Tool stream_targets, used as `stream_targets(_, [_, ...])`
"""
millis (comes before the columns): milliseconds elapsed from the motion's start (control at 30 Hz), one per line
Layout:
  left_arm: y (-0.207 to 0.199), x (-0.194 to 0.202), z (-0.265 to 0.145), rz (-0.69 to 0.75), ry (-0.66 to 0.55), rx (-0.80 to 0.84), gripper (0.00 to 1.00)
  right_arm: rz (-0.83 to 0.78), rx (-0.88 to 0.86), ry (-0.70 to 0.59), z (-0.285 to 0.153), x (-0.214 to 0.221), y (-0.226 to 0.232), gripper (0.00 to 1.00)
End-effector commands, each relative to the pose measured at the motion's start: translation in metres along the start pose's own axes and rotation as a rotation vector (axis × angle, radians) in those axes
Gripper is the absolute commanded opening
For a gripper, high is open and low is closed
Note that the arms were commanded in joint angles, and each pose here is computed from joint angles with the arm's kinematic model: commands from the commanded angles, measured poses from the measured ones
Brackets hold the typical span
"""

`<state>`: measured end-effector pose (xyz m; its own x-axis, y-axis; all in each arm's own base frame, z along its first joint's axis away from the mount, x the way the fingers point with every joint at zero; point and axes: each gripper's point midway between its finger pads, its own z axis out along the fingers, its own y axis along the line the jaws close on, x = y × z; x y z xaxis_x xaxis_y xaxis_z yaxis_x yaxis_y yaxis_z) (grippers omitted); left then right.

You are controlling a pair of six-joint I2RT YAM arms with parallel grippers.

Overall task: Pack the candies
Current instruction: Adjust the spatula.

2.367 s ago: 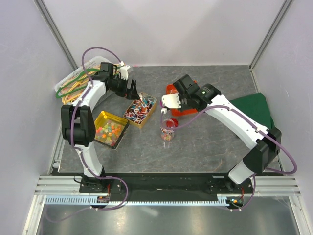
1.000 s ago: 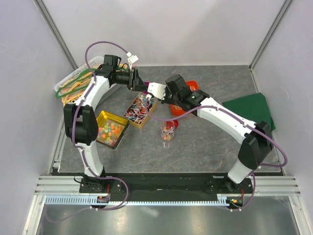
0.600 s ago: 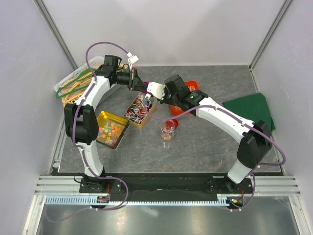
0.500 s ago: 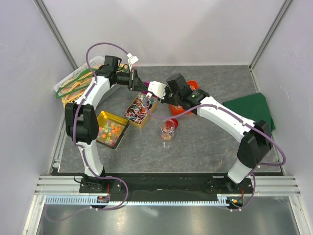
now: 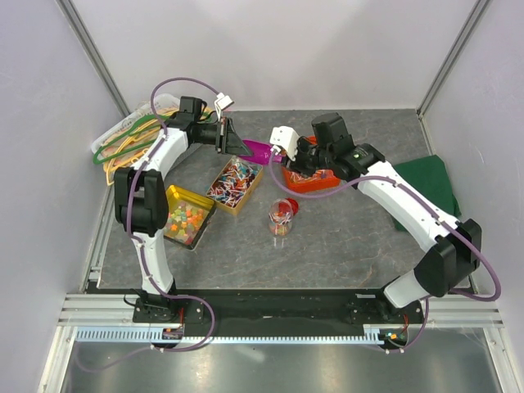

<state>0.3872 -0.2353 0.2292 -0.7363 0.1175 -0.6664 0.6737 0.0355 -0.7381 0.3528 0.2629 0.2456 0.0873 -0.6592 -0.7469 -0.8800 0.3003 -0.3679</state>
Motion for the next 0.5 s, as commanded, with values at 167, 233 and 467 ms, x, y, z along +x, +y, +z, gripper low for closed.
stream_targets(167, [-0.019,-0.008,-0.012,-0.013,-0.023,0.117,0.02,-0.026,0.06,-0.057,-0.028,-0.01,-0.015,0.4])
stream_targets(233, [-0.017,-0.009,-0.014,-0.018,-0.028,0.116,0.02,-0.026,0.053,-0.059,-0.03,-0.01,-0.013,0.4])
stream_targets(467, [-0.014,-0.012,-0.018,-0.034,-0.034,0.121,0.02,-0.031,0.047,-0.042,-0.029,-0.002,-0.008,0.43])
